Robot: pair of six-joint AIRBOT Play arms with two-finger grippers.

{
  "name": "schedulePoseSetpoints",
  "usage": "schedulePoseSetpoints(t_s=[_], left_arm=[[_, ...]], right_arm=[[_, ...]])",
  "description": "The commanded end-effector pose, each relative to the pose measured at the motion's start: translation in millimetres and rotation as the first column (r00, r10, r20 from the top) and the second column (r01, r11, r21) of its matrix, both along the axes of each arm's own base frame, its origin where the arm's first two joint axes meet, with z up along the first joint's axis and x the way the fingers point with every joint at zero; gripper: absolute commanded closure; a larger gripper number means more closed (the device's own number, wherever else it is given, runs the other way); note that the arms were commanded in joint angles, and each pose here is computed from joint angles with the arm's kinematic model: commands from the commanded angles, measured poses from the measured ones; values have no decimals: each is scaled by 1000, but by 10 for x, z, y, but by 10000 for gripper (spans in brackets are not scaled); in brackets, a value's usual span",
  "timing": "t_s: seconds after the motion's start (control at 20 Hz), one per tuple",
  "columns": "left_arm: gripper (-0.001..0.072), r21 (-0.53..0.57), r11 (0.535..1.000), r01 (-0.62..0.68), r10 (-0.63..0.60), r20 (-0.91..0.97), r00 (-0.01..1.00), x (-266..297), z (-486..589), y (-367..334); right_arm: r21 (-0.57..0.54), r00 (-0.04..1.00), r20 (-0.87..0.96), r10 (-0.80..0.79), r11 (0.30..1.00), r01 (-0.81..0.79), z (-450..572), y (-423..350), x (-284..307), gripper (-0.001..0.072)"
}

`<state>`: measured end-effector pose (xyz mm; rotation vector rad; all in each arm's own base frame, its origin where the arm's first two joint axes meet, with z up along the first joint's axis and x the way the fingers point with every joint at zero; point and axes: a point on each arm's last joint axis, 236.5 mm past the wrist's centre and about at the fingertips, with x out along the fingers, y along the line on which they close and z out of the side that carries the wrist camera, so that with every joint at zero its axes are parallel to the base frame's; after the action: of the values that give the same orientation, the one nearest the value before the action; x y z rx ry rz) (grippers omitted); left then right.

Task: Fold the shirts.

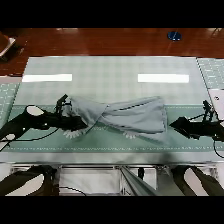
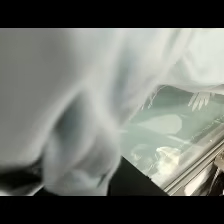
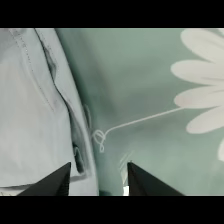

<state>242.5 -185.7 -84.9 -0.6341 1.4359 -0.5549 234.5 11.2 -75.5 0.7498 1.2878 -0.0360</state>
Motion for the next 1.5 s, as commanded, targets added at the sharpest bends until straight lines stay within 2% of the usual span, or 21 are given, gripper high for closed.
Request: schedulePoseSetpoints(t_s=[0.0, 0.25, 0.45, 0.55, 0.8, 0.95, 1.0, 1.05, 1.15, 1.3, 1.45], left_arm=[[687, -3, 1000, 6, -6, 38, 999, 158, 28, -136], [687, -12, 1000, -3, 4, 91, 996, 366, 188, -135], [687, -12, 1000, -3, 4, 91, 996, 368, 187, -135], [687, -12, 1000, -3, 4, 91, 996, 368, 187, -135], [687, -12, 1000, -4, 5, 90, 996, 369, 187, -135], [687, -14, 1000, -4, 5, 102, 995, 408, 222, -139], [687, -17, 1000, -3, 5, 119, 993, 460, 272, -147], [687, -21, 1000, 0, 3, 143, 990, 538, 354, -161], [687, -46, 999, 6, 4, 206, 979, 766, 647, -150], [687, -105, 993, -47, 81, 344, 936, 1315, 1509, 193], [687, -141, 968, -207, 250, 602, 758, 1866, 2898, 909]], right_arm=[[-2, 1000, 18, -14, 1000, 14, -4, -11, 39, 306], [24, 994, 93, -58, 998, 56, 79, -27, 279, 306], [80, 999, 20, -49, 996, 47, -94, -19, 379, 306], [128, 999, -20, -33, 991, 35, -205, 27, 423, 306], [331, 1000, -15, -27, 943, 31, -241, 290, 679, 306], [337, 999, -21, 27, 941, -19, -277, 417, 751, 307], [330, 998, -10, 64, 942, -57, -267, 507, 799, 325], [316, 995, 7, 96, 944, -94, -245, 586, 877, 424], [295, 983, 60, 173, 938, -183, -80, 720, 1031, 683], [257, 953, 179, 243, 924, -284, 622, 693, 1396, 683], [33, 874, 400, 276, 949, -314, 1862, 450, 1856, 683]])
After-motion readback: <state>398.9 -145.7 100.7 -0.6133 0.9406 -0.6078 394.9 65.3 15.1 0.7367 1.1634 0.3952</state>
